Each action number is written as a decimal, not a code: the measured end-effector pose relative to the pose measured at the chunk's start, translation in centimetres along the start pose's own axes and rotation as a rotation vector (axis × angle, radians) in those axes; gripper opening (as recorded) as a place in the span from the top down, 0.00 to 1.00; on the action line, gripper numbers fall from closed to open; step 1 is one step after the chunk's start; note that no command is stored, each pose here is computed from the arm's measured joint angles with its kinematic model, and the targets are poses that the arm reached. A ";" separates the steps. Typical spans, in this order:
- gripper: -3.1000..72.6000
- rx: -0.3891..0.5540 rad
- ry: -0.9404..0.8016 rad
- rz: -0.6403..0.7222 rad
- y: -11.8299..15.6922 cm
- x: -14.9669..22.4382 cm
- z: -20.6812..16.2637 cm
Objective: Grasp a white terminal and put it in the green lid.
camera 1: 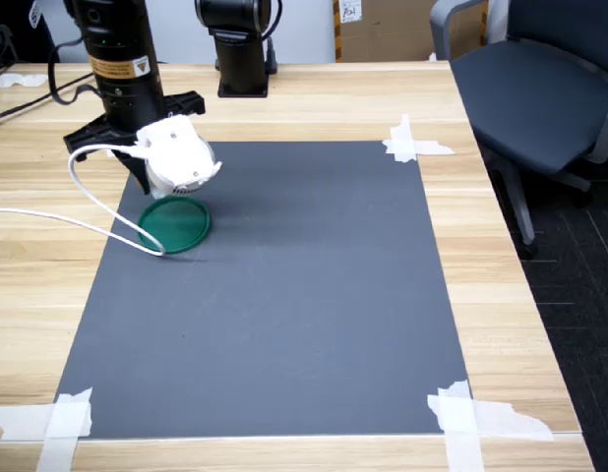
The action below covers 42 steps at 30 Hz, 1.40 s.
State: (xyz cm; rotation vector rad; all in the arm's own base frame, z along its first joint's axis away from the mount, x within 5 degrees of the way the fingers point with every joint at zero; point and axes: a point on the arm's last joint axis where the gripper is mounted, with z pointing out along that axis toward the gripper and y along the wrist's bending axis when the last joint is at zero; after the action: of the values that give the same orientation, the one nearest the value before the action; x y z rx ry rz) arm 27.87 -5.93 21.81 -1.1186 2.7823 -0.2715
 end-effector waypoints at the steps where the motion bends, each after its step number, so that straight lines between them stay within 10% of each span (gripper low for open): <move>1: 0.62 -0.001 -0.003 -0.008 0.0 0.0 0.2; 22: 0.61 -0.010 -0.039 -0.119 -0.2 -0.8 2.2; 34: 0.33 -0.006 -0.045 -0.116 -0.3 -0.9 2.1; 42: 0.43 0.241 -0.269 0.032 -1.0 -1.3 -3.2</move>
State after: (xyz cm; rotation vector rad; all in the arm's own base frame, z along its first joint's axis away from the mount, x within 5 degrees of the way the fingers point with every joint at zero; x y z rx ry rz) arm 28.90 -5.40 25.19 -0.9720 2.4536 -0.4082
